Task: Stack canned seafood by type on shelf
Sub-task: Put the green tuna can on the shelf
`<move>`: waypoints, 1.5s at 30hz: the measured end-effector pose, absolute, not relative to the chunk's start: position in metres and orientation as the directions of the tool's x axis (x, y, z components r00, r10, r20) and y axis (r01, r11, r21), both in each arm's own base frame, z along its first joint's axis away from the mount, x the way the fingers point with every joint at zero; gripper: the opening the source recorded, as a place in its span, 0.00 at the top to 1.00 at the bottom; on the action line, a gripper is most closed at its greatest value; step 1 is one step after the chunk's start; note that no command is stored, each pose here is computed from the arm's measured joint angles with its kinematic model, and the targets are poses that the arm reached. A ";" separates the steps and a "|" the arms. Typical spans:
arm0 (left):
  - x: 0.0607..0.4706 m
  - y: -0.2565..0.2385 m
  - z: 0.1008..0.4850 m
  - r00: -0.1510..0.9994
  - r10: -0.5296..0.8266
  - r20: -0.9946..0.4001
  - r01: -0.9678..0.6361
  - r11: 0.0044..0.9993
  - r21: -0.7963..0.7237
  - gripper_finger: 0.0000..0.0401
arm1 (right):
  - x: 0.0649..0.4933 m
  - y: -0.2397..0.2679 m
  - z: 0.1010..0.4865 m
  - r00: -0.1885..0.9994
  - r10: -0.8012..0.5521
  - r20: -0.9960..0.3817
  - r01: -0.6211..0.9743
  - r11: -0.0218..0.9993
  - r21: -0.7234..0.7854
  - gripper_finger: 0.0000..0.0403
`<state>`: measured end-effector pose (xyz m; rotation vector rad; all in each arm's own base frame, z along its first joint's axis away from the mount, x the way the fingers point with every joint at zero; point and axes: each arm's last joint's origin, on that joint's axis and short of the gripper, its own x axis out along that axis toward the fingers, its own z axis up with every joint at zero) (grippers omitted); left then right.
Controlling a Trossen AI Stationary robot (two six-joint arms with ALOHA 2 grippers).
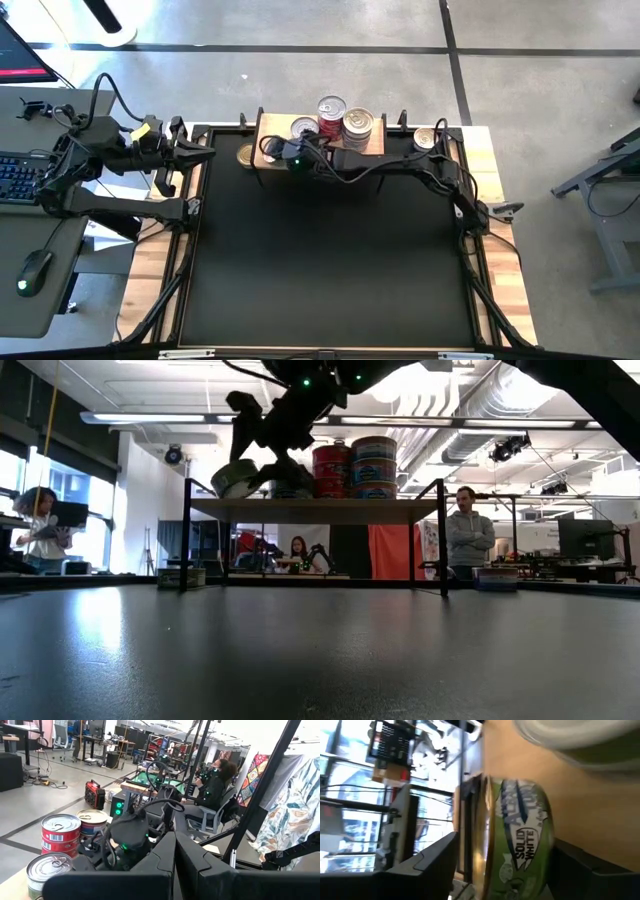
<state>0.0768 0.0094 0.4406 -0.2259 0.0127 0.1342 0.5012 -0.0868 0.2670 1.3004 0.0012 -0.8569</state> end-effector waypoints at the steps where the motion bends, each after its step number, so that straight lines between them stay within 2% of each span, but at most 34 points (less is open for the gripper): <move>1: 0.077 0.009 0.441 0.991 0.131 -0.028 -0.134 0.966 -0.222 1.00 | 0.501 -0.089 0.268 0.708 -0.547 -0.446 0.544 0.020 0.839 0.38; 12: 0.077 0.009 0.441 0.991 0.131 -0.028 -0.134 0.968 -0.213 1.00 | 0.494 -0.090 0.258 0.660 -0.506 -0.555 0.652 0.021 0.758 0.38; 23: 0.077 0.010 0.440 0.986 0.161 -0.032 -0.164 0.964 -0.211 1.00 | 0.477 -0.094 0.281 0.636 -0.510 -0.579 0.705 0.080 0.704 0.38; 30: 0.077 0.011 0.440 0.985 0.172 -0.031 -0.175 0.962 -0.210 1.00 | 0.471 -0.093 0.280 0.615 -0.468 -0.635 0.748 0.091 0.658 0.38; 34: 0.077 0.011 0.440 0.985 0.172 -0.031 -0.174 0.962 -0.212 1.00 | 0.473 -0.085 0.280 0.649 -0.404 -0.644 0.745 0.170 0.645 0.38; 45: 0.077 0.011 0.440 0.982 0.188 -0.031 -0.190 0.959 -0.211 1.00 | 0.453 -0.040 0.319 0.686 -0.348 -0.639 0.707 0.527 0.472 0.38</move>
